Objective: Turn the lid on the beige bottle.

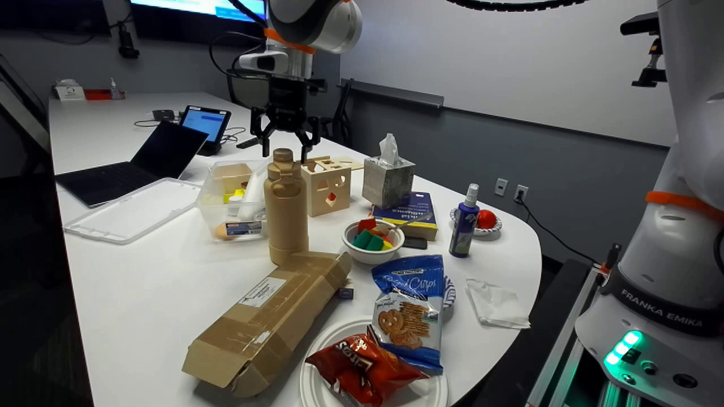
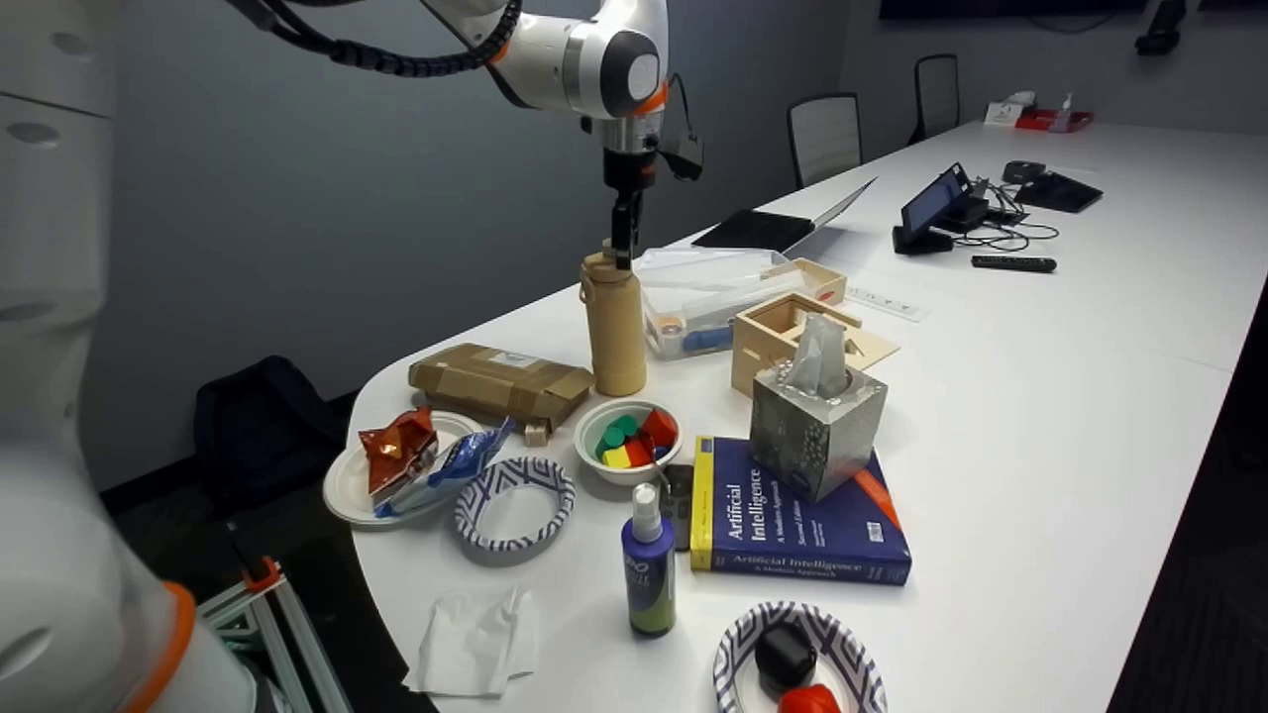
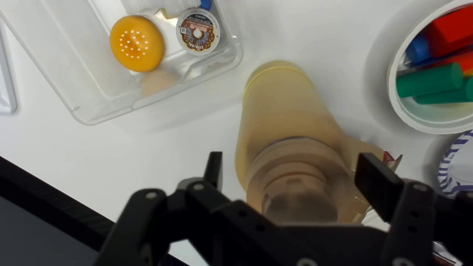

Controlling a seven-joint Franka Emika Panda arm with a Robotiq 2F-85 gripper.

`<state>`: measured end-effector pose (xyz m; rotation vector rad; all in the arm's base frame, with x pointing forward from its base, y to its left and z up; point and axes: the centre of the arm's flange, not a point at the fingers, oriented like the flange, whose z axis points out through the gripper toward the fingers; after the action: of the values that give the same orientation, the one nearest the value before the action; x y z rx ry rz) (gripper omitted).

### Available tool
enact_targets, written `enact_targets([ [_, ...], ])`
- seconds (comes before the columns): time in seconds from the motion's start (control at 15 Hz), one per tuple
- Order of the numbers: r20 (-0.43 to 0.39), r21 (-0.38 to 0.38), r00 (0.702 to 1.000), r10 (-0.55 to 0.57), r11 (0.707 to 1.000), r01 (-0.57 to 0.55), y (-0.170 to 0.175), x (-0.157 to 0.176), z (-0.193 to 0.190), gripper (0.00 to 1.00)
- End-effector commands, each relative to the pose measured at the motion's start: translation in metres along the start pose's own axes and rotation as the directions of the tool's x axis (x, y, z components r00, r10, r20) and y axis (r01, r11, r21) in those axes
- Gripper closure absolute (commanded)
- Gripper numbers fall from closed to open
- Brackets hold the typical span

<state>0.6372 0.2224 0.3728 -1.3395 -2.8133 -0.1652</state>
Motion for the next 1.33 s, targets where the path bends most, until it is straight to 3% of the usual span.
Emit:
enact_targets([
  [0.0,-0.014,-0.019,1.0,-0.003,1.0,0.003,-0.007,-0.006,0.006,0.0],
  [0.4,0.007,-0.014,0.999,0.044,0.999,-0.044,-0.008,-0.014,-0.005,0.0],
  [0.67,0.047,-0.017,0.983,0.179,0.984,-0.178,-0.011,-0.026,-0.024,0.0],
  [0.93,0.112,0.014,0.909,0.401,0.914,-0.405,-0.02,-0.053,-0.051,0.0],
  [1.07,0.151,-0.002,0.855,0.496,0.865,-0.501,-0.03,-0.068,-0.065,0.0],
  [1.27,0.181,-0.044,0.752,0.634,0.769,-0.638,-0.047,-0.087,-0.081,0.0],
])
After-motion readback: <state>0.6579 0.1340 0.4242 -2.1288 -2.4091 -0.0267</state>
